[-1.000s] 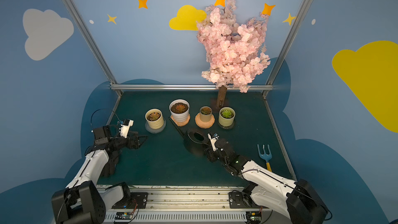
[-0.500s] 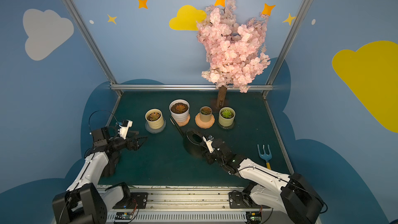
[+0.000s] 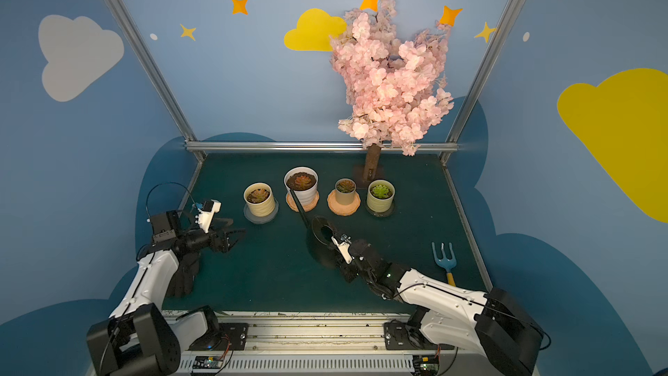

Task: Water the succulent around the soil edge
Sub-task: Pick up the watering can from the center of the board.

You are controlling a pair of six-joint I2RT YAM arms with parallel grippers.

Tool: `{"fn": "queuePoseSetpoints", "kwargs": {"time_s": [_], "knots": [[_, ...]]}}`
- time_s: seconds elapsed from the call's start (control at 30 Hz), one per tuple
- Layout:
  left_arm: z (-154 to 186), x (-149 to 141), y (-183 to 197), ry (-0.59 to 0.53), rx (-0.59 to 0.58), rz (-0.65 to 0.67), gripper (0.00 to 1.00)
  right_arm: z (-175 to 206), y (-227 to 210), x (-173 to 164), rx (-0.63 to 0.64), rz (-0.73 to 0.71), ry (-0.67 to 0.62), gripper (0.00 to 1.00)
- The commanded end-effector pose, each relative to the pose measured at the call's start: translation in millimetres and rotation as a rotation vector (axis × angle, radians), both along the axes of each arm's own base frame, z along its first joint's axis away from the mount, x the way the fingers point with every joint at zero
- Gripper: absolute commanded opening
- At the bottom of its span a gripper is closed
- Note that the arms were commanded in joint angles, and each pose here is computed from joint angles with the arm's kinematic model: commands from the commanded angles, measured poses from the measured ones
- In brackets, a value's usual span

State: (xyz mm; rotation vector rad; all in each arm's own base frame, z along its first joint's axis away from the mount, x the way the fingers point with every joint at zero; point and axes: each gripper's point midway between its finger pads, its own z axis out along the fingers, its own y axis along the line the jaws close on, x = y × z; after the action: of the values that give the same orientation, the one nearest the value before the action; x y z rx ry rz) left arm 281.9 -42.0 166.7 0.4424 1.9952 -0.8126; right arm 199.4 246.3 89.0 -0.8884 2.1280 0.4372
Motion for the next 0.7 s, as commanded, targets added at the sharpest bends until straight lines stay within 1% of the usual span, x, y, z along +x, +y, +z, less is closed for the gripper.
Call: {"fn": "queuePoseSetpoints", "kwargs": {"time_s": [0.0,0.2,0.37,0.53,0.67], "knots": [[9.8,-3.2,0.2,-0.020,-0.011,-0.014,1.00,24.7,6.1,4.5,0.039,0.002,-0.064,0.15],[17.3,-4.8,7.0,-0.042,0.002,0.005,1.00,31.3,9.5,-2.1,0.028,0.036,-0.077,0.07],[17.1,-3.6,9.5,-0.042,-0.014,0.007,1.00,37.0,15.7,-8.7,0.009,0.074,-0.088,0.00],[8.8,0.4,11.1,-0.037,-0.031,0.011,1.00,36.8,20.2,-15.2,-0.004,0.107,-0.090,0.00],[8.3,0.9,11.1,-0.045,-0.039,0.014,1.00,38.7,23.3,-19.6,-0.001,0.131,-0.093,0.00]]}}
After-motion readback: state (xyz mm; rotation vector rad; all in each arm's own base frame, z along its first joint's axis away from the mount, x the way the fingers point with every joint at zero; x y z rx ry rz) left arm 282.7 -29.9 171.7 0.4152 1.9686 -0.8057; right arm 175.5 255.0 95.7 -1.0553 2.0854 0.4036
